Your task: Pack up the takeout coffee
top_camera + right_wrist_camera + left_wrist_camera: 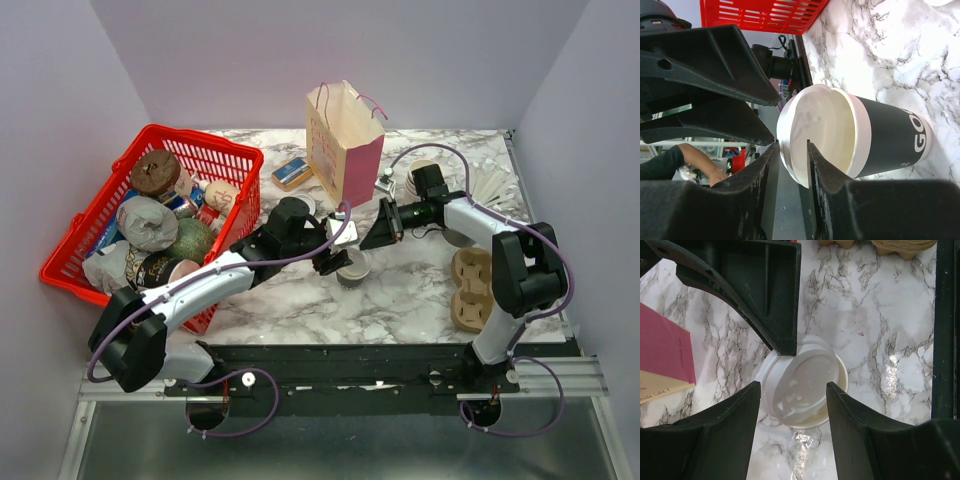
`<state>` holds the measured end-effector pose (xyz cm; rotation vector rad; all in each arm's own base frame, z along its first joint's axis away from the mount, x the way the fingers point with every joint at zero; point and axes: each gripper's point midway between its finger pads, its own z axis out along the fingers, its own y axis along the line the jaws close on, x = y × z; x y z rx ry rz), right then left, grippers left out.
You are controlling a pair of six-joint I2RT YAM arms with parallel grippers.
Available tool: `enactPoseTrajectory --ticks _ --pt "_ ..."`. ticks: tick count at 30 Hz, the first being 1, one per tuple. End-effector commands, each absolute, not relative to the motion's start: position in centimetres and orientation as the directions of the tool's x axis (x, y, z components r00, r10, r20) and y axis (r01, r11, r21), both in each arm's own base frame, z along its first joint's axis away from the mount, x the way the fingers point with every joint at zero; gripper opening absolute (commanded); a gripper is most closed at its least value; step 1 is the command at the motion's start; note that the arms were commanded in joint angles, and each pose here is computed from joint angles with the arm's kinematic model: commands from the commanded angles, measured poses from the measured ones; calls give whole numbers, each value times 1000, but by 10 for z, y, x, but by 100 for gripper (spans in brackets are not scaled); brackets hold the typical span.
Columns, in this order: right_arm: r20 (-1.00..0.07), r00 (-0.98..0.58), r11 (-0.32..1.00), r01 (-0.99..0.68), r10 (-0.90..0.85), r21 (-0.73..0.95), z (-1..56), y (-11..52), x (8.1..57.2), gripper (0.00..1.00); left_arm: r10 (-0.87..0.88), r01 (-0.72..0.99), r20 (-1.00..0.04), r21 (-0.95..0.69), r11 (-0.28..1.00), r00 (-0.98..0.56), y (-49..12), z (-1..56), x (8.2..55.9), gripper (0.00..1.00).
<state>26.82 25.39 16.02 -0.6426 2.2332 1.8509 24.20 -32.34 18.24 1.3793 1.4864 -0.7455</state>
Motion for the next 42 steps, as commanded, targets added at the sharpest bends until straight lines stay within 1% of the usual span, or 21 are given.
enactPoseTrajectory --ticks 1,12,19,25,42 --pt "-448 -871 155 -480 -201 864 164 249 275 37 360 970 -926 179 163 110 -334 194 245 64" --pt "-464 -865 174 -495 -191 851 159 245 282 40 366 978 -926 151 142 90 -340 189 245 64" --pt "-455 -869 191 -489 -195 851 150 244 283 41 371 983 -926 126 131 70 -341 184 242 63" --pt "-446 -873 243 -484 -195 841 137 242 287 41 378 987 -924 105 122 52 -341 179 239 63" --pt "-474 -858 300 -514 -198 804 130 238 290 42 385 990 -923 78 119 26 -339 171 235 63"
